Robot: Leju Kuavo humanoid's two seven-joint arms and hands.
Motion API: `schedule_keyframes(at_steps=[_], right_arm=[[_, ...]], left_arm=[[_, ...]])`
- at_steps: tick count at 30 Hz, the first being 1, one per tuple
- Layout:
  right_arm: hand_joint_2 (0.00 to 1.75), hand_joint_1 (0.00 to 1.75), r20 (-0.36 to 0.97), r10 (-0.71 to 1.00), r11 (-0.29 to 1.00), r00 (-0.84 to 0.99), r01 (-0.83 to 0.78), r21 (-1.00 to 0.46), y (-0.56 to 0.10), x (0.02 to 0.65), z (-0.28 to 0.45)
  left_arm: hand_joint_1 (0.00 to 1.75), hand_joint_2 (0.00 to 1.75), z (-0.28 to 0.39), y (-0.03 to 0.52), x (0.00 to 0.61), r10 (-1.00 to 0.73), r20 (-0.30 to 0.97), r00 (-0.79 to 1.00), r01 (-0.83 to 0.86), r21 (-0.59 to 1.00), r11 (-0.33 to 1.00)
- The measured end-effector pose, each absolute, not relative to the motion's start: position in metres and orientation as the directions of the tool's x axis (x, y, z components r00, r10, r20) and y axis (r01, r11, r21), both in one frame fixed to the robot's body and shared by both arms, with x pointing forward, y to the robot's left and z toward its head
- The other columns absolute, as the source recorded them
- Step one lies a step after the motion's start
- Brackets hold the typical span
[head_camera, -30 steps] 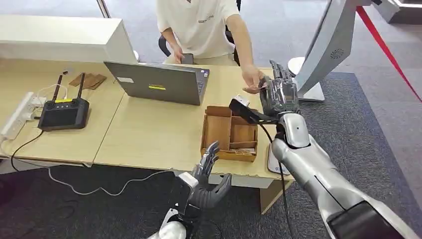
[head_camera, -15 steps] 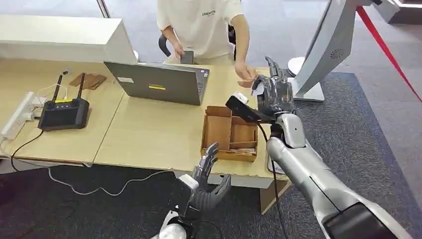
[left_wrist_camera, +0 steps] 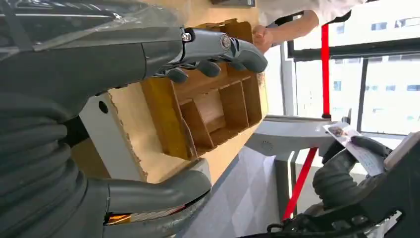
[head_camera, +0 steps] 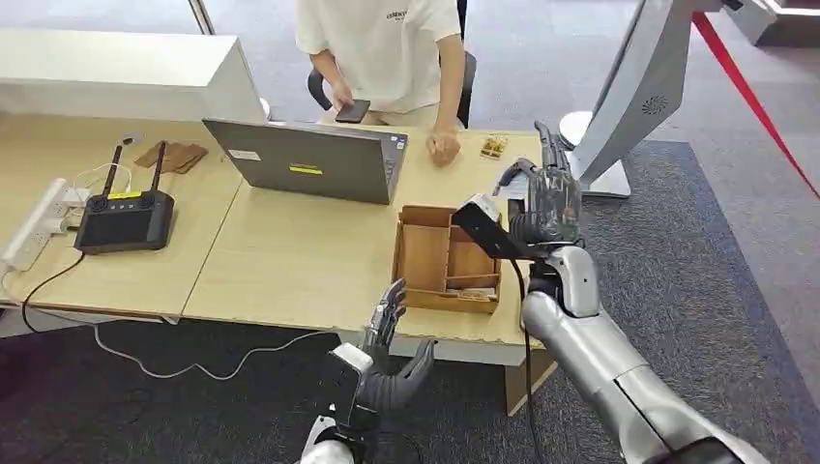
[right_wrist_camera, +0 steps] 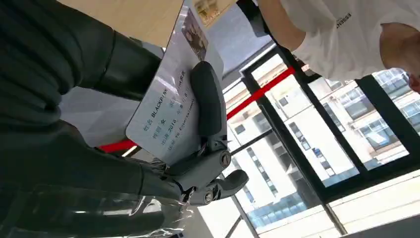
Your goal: Pass the card to the sensor for recognition and then transmit it.
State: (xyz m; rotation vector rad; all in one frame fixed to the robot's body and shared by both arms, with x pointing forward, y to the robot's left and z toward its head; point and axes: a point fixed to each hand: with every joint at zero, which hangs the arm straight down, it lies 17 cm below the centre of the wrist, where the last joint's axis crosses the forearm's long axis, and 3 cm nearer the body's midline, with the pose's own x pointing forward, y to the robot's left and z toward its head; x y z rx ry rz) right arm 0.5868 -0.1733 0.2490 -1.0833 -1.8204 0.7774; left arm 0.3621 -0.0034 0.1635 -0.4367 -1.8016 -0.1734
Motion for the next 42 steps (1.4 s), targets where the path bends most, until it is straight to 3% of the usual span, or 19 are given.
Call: schedule_keyframes(at_steps=[11,18,33,42], right_arm=[[1.75,1.75,0.405,0.913,0.386,-0.037,0.393,-0.834,-0.298,0.563,0.195],[1.75,1.75,0.417,0.908,0.362,0.050,0.410,-0.837,-0.345,0.559,0.187],[1.75,1.75,0.357,0.931,0.312,0.075,0.342,-0.886,-0.350,0.559,0.158],[1.75,1.75,0.307,0.946,0.283,0.105,0.198,-0.939,-0.331,0.556,0.106]], left_arm=[[0.00,1.75,0.158,0.005,0.361,0.195,0.958,-0.210,0.361,-0.110,0.926],[0.00,1.75,0.159,0.006,0.361,0.201,0.956,-0.214,0.360,-0.114,0.926],[0.00,1.75,0.158,0.009,0.363,0.202,0.957,-0.210,0.341,-0.122,0.932],[0.00,1.75,0.159,0.007,0.361,0.186,0.958,-0.217,0.350,-0.102,0.931]])
